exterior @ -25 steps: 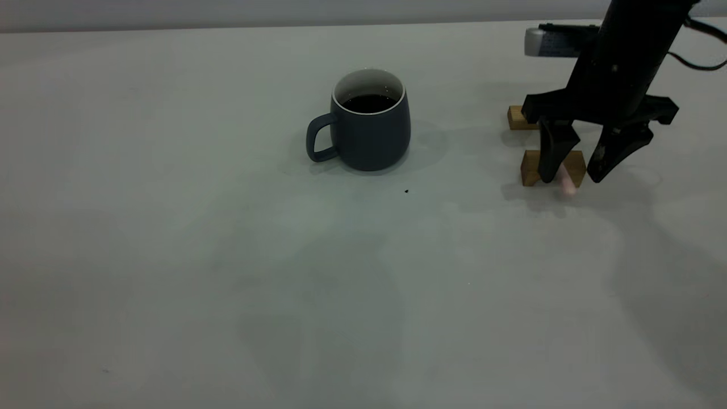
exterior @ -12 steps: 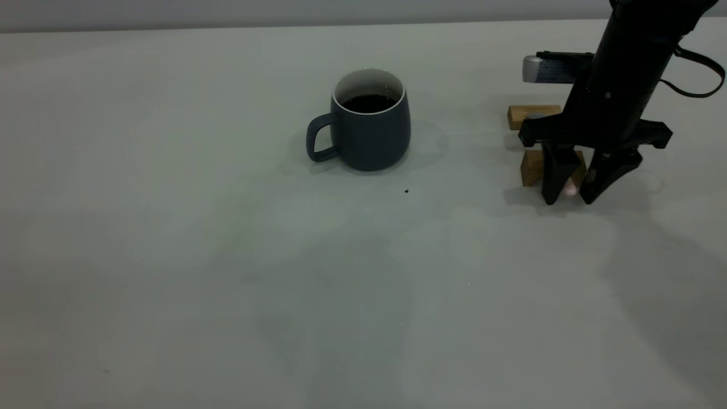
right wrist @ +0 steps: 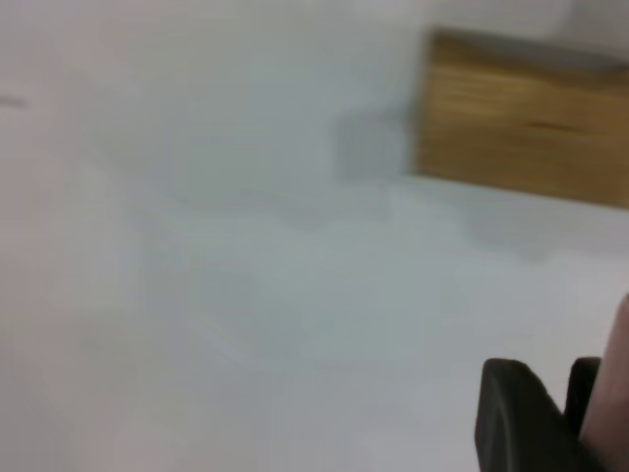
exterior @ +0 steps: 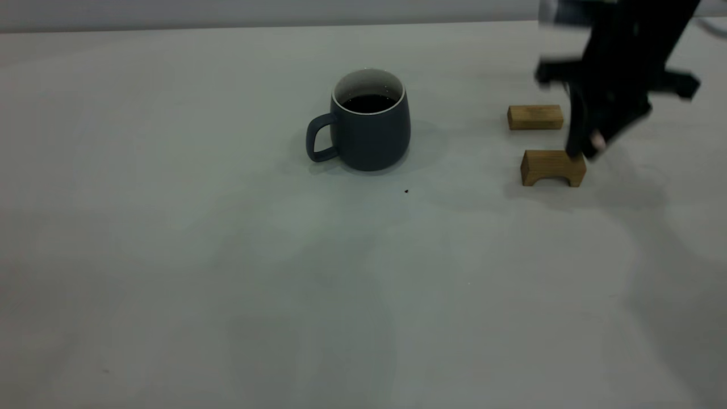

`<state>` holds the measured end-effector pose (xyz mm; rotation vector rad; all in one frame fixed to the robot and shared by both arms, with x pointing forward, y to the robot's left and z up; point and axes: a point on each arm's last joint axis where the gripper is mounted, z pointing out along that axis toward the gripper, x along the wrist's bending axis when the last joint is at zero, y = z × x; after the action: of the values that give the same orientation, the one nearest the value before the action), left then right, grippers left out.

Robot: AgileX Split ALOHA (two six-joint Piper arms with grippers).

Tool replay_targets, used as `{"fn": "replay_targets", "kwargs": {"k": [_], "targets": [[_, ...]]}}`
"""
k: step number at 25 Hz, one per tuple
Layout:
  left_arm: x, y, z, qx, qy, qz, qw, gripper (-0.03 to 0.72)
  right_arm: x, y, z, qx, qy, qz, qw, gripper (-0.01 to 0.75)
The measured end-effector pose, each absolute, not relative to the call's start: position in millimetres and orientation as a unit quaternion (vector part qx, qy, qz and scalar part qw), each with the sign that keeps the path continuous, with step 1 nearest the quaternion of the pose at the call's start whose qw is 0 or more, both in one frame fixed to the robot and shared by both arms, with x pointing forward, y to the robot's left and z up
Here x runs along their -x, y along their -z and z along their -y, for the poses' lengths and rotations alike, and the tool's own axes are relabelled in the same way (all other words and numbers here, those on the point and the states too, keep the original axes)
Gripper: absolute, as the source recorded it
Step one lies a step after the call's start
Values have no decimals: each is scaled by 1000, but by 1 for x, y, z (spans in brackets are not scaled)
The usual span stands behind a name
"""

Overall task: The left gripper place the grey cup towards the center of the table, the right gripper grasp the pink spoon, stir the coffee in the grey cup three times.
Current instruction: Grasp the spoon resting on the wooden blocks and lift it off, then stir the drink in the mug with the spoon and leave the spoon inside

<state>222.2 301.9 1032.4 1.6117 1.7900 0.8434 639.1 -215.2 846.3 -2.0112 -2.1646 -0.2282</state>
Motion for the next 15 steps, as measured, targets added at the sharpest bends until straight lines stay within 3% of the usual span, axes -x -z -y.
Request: {"fn": "replay_targets", "kwargs": {"k": [5,15], "targets": [[-222,-1032,-302,-604,-316,-671,291,567,-644,-882,183,700,194,665,175,112],[-222,-1032,-302,-604,-316,-671,290,567,-648,-874,147,696,299,486,436,112]]}}
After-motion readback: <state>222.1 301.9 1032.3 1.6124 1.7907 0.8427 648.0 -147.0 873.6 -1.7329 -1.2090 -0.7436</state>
